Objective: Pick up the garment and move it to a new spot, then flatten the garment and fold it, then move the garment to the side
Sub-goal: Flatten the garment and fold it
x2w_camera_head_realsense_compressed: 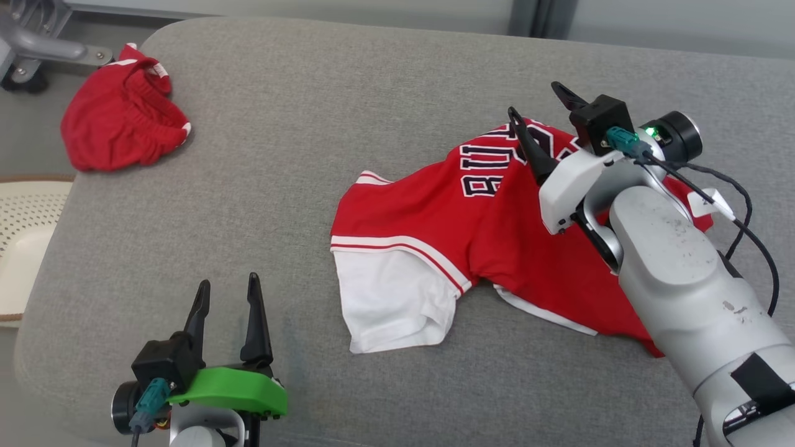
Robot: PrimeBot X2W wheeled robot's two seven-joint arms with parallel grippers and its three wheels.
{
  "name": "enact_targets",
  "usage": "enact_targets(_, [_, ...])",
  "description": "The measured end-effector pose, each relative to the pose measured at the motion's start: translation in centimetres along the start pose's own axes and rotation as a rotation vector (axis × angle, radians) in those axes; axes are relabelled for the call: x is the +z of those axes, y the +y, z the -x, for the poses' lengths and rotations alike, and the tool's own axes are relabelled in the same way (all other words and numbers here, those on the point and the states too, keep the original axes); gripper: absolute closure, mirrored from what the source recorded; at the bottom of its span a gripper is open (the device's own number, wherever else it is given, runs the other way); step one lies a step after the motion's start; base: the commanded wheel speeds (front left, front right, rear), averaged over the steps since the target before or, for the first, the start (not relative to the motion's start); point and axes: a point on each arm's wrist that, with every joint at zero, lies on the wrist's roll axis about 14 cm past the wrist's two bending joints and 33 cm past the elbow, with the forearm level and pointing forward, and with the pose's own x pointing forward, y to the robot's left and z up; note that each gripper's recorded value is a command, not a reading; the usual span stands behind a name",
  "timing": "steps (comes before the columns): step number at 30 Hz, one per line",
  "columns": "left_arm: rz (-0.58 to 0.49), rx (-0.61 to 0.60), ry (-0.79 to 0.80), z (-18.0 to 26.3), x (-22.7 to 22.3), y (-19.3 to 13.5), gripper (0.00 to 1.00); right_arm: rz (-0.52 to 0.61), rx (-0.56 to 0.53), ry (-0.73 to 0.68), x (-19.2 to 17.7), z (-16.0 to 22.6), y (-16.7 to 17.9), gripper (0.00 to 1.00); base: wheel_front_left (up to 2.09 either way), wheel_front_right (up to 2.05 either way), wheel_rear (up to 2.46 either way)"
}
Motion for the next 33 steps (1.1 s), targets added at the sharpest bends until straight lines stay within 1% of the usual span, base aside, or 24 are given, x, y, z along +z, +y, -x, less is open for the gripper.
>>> enact_targets(4, [-0.006,-0.046,-0.004,-0.5,0.1,-1.4,0.00,-0.071,-0.088,-0.052,0.0,2.3,-1.6,0.00,0.00,0.00,0.00])
enact_targets(8, [-0.012,-0.100,-0.011,-0.9,0.2,-3.0,0.00,-0.136,-0.203,-0.041,-2.2,6.2,-3.4,0.00,0.00,0.00,0.00])
enact_targets(12, [-0.013,-0.144,-0.021,-1.5,0.5,-4.4,0.00,-0.160,-0.316,-0.082,-2.3,10.2,-5.0,0.00,0.00,0.00,0.00])
enact_targets(17, [-0.005,-0.184,-0.005,-1.4,-0.1,-5.7,0.00,-0.165,-0.437,-0.105,-2.6,15.2,-6.0,0.00,0.00,0.00,0.00])
enact_targets(20, [0.003,-0.186,0.006,-0.9,-0.4,-5.6,0.00,-0.182,-0.478,-0.088,-3.5,17.4,-5.7,0.00,0.00,0.00,0.00])
enact_targets(25, [0.010,-0.186,0.010,0.1,-0.6,-5.3,0.00,-0.204,-0.518,-0.080,-4.0,19.9,-5.3,0.00,0.00,0.00,0.00])
enact_targets(30, [0.023,-0.183,-0.002,0.9,-0.3,-5.1,0.00,-0.268,-0.506,-0.097,-3.8,20.8,-3.8,0.00,0.00,0.00,0.00])
enact_targets(33, [0.034,-0.186,-0.006,1.4,-0.1,-5.1,0.00,-0.279,-0.497,-0.111,-3.4,20.9,-3.3,0.00,0.00,0.00,0.00])
